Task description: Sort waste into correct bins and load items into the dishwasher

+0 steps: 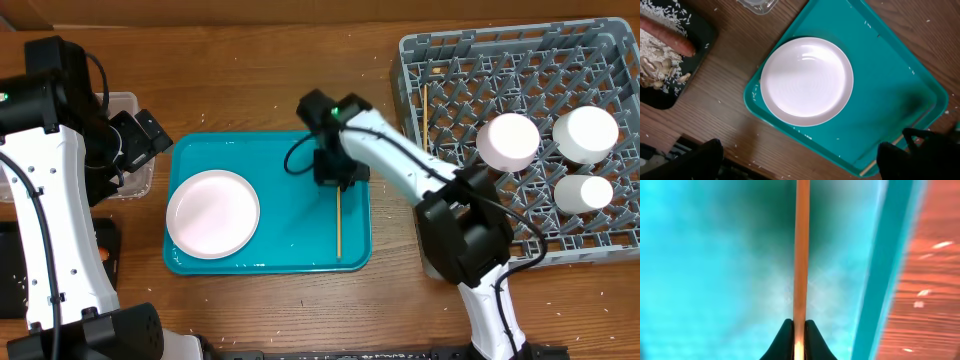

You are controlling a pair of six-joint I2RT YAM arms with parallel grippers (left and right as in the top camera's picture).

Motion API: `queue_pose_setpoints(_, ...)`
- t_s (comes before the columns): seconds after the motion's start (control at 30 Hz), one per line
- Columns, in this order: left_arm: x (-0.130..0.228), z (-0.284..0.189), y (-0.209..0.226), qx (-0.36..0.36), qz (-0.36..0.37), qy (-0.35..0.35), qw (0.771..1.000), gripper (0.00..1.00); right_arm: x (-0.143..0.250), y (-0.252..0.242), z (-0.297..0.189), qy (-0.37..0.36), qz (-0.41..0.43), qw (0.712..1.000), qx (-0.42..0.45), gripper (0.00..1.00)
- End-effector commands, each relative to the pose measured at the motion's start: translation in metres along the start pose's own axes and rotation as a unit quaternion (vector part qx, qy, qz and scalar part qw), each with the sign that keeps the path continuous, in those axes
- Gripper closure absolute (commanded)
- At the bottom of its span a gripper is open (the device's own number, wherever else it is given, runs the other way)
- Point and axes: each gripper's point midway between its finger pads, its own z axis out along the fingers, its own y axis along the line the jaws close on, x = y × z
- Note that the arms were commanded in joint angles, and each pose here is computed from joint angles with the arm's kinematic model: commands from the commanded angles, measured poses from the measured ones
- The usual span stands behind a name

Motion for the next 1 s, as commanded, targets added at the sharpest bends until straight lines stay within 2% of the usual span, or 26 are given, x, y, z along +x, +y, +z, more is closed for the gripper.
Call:
queue_pose_setpoints(0.0,-0.001,0.001,0.001,-0.001,-0.007,0.001,1.000,0.00,-0.052,-0.040,-0.109,-0.130,0.037,0.991,-0.005,0.96)
queue_pose_setpoints(0.1,-0.001,0.001,0.001,-0.001,-0.007,0.001,1.000,0.00,-0.069,-0.072,-0.156,-0.181,0.033,0.983,0.001,0.96)
queue_pose_setpoints(0.2,-0.001,0.001,0.001,-0.001,-0.007,0.001,1.000,0.00,-0.084,-0.125,-0.201,-0.227,0.032,0.973,0.004,0.96)
queue_pose_setpoints(0.27,-0.001,0.001,0.001,-0.001,-0.007,0.001,1.000,0.00,-0.091,-0.162,-0.210,-0.236,0.044,0.971,0.016,0.96)
queue_pose_setpoints(0.43,0.000,0.001,0.001,-0.001,-0.007,0.001,1.000,0.00,-0.106,-0.212,-0.195,-0.225,0.035,0.973,0.045,0.95)
queue_pose_setpoints(0.63,-0.001,0.001,0.001,-0.001,-0.007,0.001,1.000,0.00,-0.119,-0.211,-0.149,-0.180,0.024,0.982,0.043,0.95)
queue_pose_setpoints(0.8,-0.001,0.001,0.001,-0.001,-0.007,0.001,1.000,0.00,-0.122,-0.200,-0.130,-0.160,0.018,0.987,0.021,0.94)
queue_pose_setpoints(0.9,-0.001,0.001,0.001,-0.001,-0.007,0.001,1.000,0.00,-0.122,-0.198,-0.126,-0.155,0.017,0.988,0.015,0.90)
queue_pose_setpoints(0.97,-0.001,0.001,0.001,-0.001,-0.007,0.001,1.000,0.00,-0.120,-0.198,-0.126,-0.150,0.017,0.988,0.013,0.83)
